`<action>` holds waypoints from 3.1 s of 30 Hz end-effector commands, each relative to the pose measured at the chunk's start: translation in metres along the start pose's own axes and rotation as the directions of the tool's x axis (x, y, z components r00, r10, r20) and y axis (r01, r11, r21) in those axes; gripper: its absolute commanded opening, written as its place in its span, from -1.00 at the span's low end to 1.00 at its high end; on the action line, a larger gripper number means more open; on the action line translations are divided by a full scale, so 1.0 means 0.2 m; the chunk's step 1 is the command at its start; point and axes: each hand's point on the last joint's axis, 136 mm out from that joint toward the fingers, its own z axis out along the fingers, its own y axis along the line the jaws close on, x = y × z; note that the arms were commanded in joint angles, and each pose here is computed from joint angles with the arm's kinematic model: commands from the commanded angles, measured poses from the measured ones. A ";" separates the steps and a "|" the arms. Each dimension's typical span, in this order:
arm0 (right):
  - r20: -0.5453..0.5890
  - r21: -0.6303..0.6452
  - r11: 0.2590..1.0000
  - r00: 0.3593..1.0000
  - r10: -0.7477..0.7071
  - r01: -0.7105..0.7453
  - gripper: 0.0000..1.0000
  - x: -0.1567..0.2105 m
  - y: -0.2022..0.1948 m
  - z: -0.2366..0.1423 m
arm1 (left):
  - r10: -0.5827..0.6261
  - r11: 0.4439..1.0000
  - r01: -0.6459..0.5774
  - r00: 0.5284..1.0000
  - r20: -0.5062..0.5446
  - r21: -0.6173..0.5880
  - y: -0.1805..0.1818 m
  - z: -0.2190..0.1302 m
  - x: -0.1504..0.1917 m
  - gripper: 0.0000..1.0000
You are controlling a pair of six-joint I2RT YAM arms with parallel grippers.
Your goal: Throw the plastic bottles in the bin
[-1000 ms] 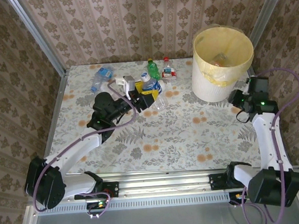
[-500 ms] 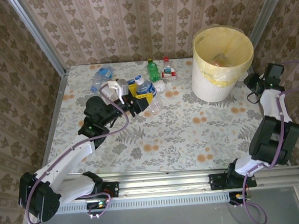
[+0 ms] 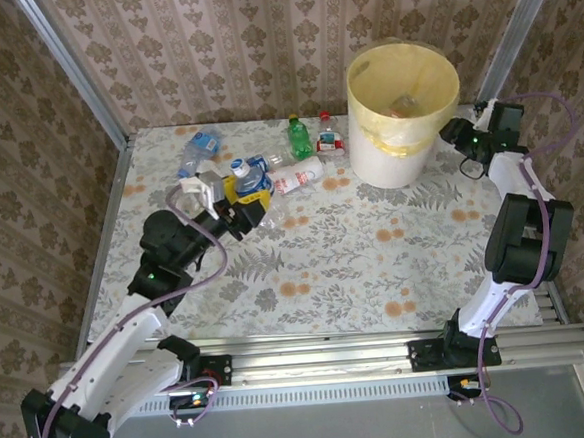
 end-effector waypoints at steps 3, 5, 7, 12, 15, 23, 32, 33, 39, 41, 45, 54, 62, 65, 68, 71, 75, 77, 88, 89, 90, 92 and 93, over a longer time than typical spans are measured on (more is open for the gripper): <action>-0.025 -0.171 0.979 0.993 -0.117 0.111 0.15 0.08 0.21 0.01 | 0.025 0.994 -0.026 1.000 -0.008 -0.105 0.09 -0.07 0.00 -0.67; -0.043 -0.204 0.970 0.989 -0.145 0.133 0.16 0.15 0.27 -0.01 | 0.009 0.991 -0.010 1.000 -0.007 -0.132 0.13 -0.05 -0.01 -0.67; -0.056 -0.193 0.974 0.989 -0.135 0.122 0.16 0.20 0.28 -0.05 | -0.009 0.989 0.008 1.000 -0.009 -0.146 0.15 -0.02 -0.01 -0.67; -0.098 -0.144 0.988 0.993 -0.066 0.051 0.12 0.37 0.24 -0.17 | -0.035 0.980 0.041 0.999 0.034 -0.196 0.22 0.04 -0.03 -0.68; -0.118 -0.118 0.992 0.991 -0.068 0.054 0.11 0.46 0.24 -0.27 | -0.027 0.989 0.038 0.997 0.078 -0.143 0.18 0.10 -0.07 -0.66; -0.109 -0.144 0.985 0.988 -0.111 0.095 0.11 0.56 0.33 -0.51 | -0.049 0.999 0.051 0.989 0.138 -0.013 0.15 0.40 -0.15 -0.64; -0.097 -0.182 0.972 0.981 -0.167 0.148 0.13 0.57 0.41 -0.61 | -0.172 0.959 0.080 0.926 0.337 0.270 0.17 1.12 -0.59 -0.49; -0.098 -0.196 0.968 0.980 -0.175 0.153 0.16 0.58 0.42 -0.61 | -0.202 0.945 0.088 0.915 0.349 0.317 0.15 1.21 -0.63 -0.23; -0.099 -0.246 0.956 0.977 -0.186 0.157 0.20 0.59 0.47 -0.65 | -0.355 0.885 0.250 0.908 0.222 0.394 0.26 1.49 -0.55 1.00; -0.097 -0.268 0.950 0.976 -0.194 0.162 0.23 0.60 0.50 -0.67 | -0.321 0.919 0.249 0.923 0.212 0.307 0.32 1.41 -0.54 1.00; -0.105 -0.297 0.942 0.975 -0.196 0.157 0.25 0.62 0.53 -0.69 | -0.245 0.958 0.205 0.947 0.207 0.199 0.35 1.13 -0.64 0.99; -0.136 -0.305 0.940 0.970 -0.199 0.151 0.28 0.67 0.57 -0.68 | -0.106 0.984 0.123 0.986 0.132 -0.129 0.40 0.45 -0.55 1.00; -0.229 -0.308 0.935 0.940 -0.252 0.176 0.63 0.90 0.70 -0.63 | -0.043 0.944 0.017 0.997 -0.071 -0.330 0.39 0.01 -0.18 0.99; -0.273 -0.322 0.938 0.937 -0.218 0.124 0.74 0.99 0.77 -0.59 | -0.036 0.932 -0.022 0.987 -0.154 -0.362 0.39 -0.08 -0.06 1.00; -0.296 -0.326 0.938 0.930 -0.220 0.119 0.79 1.08 0.84 -0.55 | -0.070 0.912 -0.037 0.967 -0.243 -0.409 0.43 -0.15 0.07 0.99; -0.305 -0.361 0.923 0.919 -0.249 0.130 0.87 1.15 0.92 -0.53 | -0.152 0.862 -0.028 0.938 -0.311 -0.506 0.52 -0.22 0.21 1.00; -0.292 -0.426 0.886 0.899 -0.327 0.184 0.97 1.23 1.04 -0.56 | -0.341 0.757 0.079 0.894 -0.290 -0.648 0.67 -0.32 0.38 1.00; -0.284 -0.458 0.862 0.884 -0.372 0.216 1.00 1.26 1.08 -0.59 | -0.449 0.698 0.175 0.862 -0.234 -0.695 0.76 -0.37 0.45 1.00; -0.160 -0.578 0.755 0.864 -0.477 0.310 1.00 1.32 1.21 -0.77 | -0.736 0.402 0.484 0.676 0.040 -0.777 1.13 -0.42 0.79 0.93; -0.149 -0.582 0.749 0.864 -0.481 0.317 1.00 1.32 1.21 -0.79 | -0.742 0.393 0.489 0.669 0.045 -0.779 1.15 -0.40 0.81 0.92; -0.141 -0.587 0.743 0.864 -0.484 0.321 1.00 1.32 1.21 -0.80 | -0.745 0.388 0.487 0.665 0.045 -0.783 1.17 -0.39 0.82 0.92; -0.135 -0.588 0.738 0.860 -0.492 0.330 1.00 1.33 1.21 -0.82 | -0.752 0.364 0.464 0.659 0.040 -0.808 1.21 -0.36 0.86 0.91; -0.136 -0.586 0.738 0.858 -0.495 0.333 1.00 1.33 1.20 -0.82 | -0.756 0.352 0.452 0.654 0.036 -0.820 1.23 -0.36 0.89 0.91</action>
